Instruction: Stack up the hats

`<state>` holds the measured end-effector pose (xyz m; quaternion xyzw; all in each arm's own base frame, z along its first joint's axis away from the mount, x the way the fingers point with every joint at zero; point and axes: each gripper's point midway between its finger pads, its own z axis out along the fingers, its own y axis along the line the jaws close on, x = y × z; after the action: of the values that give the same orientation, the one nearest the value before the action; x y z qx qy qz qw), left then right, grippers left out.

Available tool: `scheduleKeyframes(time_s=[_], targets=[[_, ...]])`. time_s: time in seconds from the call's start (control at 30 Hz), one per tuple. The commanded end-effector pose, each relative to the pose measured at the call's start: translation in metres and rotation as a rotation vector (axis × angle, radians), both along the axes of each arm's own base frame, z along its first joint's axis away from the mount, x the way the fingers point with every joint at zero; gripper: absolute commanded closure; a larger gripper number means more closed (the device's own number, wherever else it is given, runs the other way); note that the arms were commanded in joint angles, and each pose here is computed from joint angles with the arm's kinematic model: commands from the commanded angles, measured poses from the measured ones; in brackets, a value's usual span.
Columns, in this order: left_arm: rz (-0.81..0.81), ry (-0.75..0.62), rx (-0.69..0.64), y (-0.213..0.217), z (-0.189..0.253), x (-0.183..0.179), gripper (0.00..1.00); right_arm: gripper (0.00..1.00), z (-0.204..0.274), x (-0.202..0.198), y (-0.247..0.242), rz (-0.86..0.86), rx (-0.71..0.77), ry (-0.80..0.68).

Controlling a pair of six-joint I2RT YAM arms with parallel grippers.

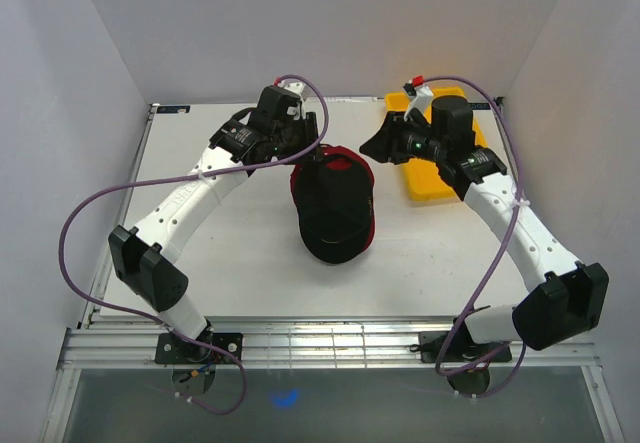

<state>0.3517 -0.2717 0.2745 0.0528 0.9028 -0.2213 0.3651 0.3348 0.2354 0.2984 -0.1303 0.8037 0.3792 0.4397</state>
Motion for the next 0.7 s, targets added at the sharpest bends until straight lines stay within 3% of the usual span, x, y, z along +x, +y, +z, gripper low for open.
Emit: scheduleKeyframes(time_s=[0.0, 0.37, 0.67], targets=[[-0.023, -0.038, -0.011, -0.001, 0.017, 0.000, 0.47, 0.55, 0.018, 0.005, 0.012, 0.106, -0.025, -0.087], [-0.030, -0.035, -0.001, -0.007, 0.015, 0.007, 0.47, 0.56, 0.010, 0.006, 0.039, 0.254, -0.111, -0.112], [-0.034, -0.032, 0.007, -0.008, 0.012, 0.008, 0.47, 0.56, -0.014, 0.013, 0.052, 0.261, -0.211, -0.075]])
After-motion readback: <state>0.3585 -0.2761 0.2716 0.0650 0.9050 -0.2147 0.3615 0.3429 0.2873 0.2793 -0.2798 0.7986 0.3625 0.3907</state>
